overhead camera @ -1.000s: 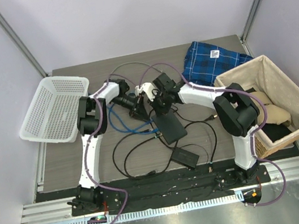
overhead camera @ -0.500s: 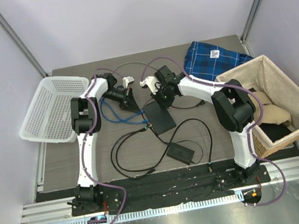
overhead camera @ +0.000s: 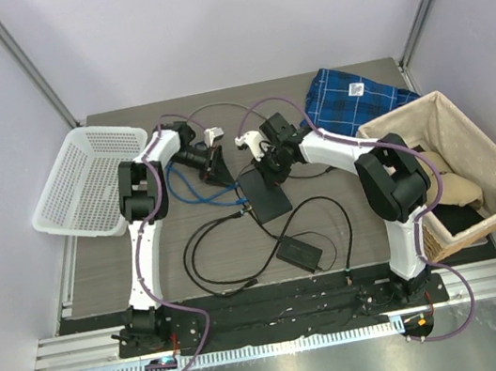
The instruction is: Pull the plug from the switch port
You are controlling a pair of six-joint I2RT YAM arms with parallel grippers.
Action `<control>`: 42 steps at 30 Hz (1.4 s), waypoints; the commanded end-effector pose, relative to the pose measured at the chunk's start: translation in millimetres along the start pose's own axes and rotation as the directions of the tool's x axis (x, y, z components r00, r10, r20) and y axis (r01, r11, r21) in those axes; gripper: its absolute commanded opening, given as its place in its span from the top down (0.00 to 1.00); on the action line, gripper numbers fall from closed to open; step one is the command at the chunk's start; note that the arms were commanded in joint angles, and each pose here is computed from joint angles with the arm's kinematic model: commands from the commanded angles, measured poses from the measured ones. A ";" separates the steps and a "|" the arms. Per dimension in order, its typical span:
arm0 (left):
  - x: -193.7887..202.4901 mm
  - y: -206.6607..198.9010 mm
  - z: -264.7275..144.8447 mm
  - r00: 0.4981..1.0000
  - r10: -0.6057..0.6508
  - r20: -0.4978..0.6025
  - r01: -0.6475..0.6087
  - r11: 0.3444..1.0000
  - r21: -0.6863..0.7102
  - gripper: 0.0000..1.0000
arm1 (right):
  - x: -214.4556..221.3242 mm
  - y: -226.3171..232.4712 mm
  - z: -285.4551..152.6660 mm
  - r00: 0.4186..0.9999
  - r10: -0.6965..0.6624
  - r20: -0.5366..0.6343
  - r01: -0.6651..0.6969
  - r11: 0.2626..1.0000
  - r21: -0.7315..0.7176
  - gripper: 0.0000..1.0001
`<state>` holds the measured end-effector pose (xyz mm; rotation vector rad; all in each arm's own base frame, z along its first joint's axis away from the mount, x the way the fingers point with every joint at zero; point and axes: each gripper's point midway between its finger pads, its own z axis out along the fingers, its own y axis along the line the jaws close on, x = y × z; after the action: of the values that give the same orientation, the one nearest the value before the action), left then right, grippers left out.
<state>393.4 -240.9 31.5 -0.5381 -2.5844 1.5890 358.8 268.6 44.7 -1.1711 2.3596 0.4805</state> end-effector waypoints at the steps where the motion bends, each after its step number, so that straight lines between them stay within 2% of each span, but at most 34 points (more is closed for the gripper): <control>1: -3.3 -8.3 9.1 1.000 0.028 0.002 -0.028 0.999 0.017 0.69 | 47.9 10.1 23.3 0.988 0.058 -0.140 -0.064 0.997 -0.034 0.99; 6: 2.0 -4.6 17.1 1.000 -0.001 -0.011 0.002 0.999 0.044 0.69 | 48.8 10.7 26.4 0.987 0.066 -0.146 -0.072 0.997 -0.037 0.99; 15: 3.9 -1.0 23.0 0.999 -0.037 -0.017 0.038 0.997 0.065 0.63 | 50.2 11.3 33.7 0.985 0.077 -0.157 -0.085 0.996 -0.042 0.99; 25: 6.9 14.5 31.5 0.999 -0.038 -0.024 0.035 0.995 -0.097 0.66 | 41.9 12.3 43.6 0.985 0.077 -0.153 -0.085 0.995 -0.047 0.99; 30: 11.5 17.9 39.5 0.998 -0.049 -0.039 0.042 0.987 -0.156 0.74 | 43.4 12.5 46.6 0.984 0.079 -0.161 -0.087 0.995 -0.045 0.99; 37: 9.0 8.5 40.2 0.999 -0.042 -0.034 0.037 0.989 -0.144 0.98 | 48.2 15.1 47.0 0.982 0.074 -0.172 -0.083 0.995 -0.047 0.99; 42: 5.3 5.2 36.8 0.999 -0.040 -0.029 0.035 0.989 -0.145 1.00 | 48.2 14.6 47.9 0.982 0.072 -0.172 -0.081 0.996 -0.046 0.99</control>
<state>391.3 -250.5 26.1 -0.4038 -2.6358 1.5031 363.4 296.7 42.3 -1.1343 2.3511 0.5957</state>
